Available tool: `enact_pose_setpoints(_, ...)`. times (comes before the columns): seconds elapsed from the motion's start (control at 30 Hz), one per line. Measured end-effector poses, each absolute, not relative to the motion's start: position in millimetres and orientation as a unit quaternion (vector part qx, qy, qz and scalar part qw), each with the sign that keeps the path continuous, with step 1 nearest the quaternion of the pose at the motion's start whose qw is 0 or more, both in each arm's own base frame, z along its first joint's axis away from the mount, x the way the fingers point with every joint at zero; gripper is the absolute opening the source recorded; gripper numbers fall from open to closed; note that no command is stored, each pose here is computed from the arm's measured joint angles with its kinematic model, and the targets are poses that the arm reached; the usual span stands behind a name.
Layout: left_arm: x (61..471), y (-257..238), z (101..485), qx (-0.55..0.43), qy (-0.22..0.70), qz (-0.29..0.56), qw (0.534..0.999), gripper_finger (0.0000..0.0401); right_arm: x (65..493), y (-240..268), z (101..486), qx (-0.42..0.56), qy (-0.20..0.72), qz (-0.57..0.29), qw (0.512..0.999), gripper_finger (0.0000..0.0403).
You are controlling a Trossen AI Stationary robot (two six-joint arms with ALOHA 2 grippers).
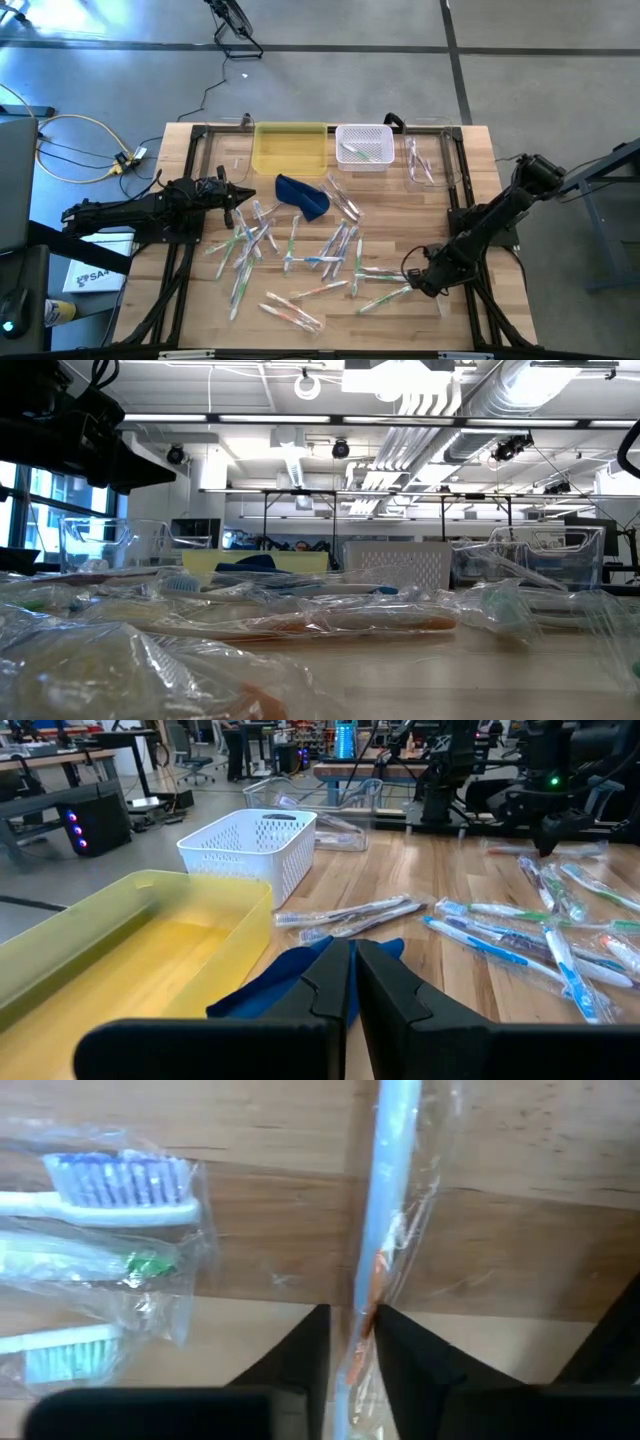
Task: Pick & Place Toothbrushes
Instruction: Put the orange toothbrush into left transparent bin
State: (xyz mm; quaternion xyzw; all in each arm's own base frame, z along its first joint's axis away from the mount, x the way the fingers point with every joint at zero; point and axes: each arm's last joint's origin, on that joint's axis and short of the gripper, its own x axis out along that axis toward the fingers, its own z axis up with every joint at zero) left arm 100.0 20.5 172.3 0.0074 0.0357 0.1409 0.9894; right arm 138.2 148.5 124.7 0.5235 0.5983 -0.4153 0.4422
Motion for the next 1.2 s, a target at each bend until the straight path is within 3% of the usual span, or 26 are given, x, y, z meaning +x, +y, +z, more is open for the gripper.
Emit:
enact_pose_setpoints(0.13,100,20,172,0.008,0.036,0.141,0.989,0.0017,138,149,125,0.522,0.598,-0.413,0.445,0.0016)
enact_pose_setpoints(0.53,100,21,174,0.008,0.025,0.141,0.990,0.0017,132,142,133,0.509,0.603,-0.403,0.464,0.0008)
enact_pose_setpoints(0.9,100,21,176,0.008,0.014,0.141,0.990,0.0017,126,127,163,0.544,0.528,-0.361,0.543,0.0006)
enact_pose_setpoints(1.2,99,20,194,0.011,-0.078,0.140,0.987,0.0017,129,118,180,0.556,0.423,-0.315,0.643,0.0005)
